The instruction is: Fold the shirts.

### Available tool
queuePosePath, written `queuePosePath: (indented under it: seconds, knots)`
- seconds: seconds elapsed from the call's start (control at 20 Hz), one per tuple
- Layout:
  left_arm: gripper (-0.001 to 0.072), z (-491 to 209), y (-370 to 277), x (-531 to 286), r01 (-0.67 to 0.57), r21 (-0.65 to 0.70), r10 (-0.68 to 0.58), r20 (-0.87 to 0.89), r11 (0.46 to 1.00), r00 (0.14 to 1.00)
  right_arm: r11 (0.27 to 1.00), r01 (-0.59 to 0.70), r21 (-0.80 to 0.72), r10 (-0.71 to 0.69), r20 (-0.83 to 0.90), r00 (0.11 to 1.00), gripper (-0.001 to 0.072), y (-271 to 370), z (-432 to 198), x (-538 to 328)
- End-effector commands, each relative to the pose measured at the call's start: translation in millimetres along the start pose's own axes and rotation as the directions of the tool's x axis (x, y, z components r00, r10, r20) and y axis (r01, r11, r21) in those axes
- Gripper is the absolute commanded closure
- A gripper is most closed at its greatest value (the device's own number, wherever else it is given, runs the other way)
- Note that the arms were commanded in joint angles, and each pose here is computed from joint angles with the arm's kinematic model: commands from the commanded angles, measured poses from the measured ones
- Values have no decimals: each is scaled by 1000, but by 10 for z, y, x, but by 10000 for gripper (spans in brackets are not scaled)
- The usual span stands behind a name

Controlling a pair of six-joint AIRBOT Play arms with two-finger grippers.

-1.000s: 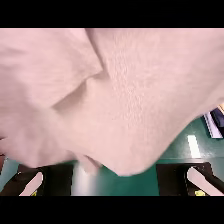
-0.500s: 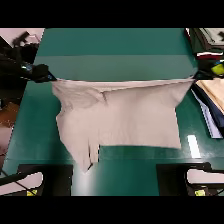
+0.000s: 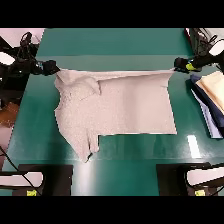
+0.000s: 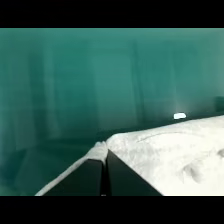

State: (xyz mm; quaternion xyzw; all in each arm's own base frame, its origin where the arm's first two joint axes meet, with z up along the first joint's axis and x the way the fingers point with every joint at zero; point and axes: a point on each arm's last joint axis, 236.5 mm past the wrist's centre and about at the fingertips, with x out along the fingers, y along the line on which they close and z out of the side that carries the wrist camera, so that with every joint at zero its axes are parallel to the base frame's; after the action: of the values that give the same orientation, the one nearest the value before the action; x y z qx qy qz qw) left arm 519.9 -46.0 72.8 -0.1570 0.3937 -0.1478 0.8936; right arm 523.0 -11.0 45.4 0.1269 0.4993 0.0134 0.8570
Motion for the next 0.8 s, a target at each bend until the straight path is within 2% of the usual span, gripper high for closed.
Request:
queuePosePath:
  seconds: [0.0,0.15,0.3,0.4,0.65,0.7,0.75]
  knots:
    - [685,-59,49,22,-13,44,14,-23,999,1000,1000,-1,-5,1,-17,1000,703,33,-44,45]
    - [685,-586,36,-54,14,94,10,-248,995,969,998,39,-54,-48,-174,984,704,8,-427,26]
    - [685,-1012,187,-214,-7,155,74,-428,988,901,989,87,-120,-118,-284,951,703,-18,-719,-8]
    - [685,-1150,274,-294,-28,173,110,-486,984,867,988,77,-131,-116,-331,937,703,34,-878,34]
    - [680,-1303,258,-383,-19,157,103,-550,987,829,990,72,-119,-115,-412,904,697,7,-1218,176]
    - [461,-1317,252,-391,-29,137,101,-556,990,825,991,71,-117,-115,-425,898,683,4,-1258,175]
    - [221,-1327,259,-399,-52,107,104,-560,993,822,992,58,-108,-100,-437,894,509,40,-1288,167]
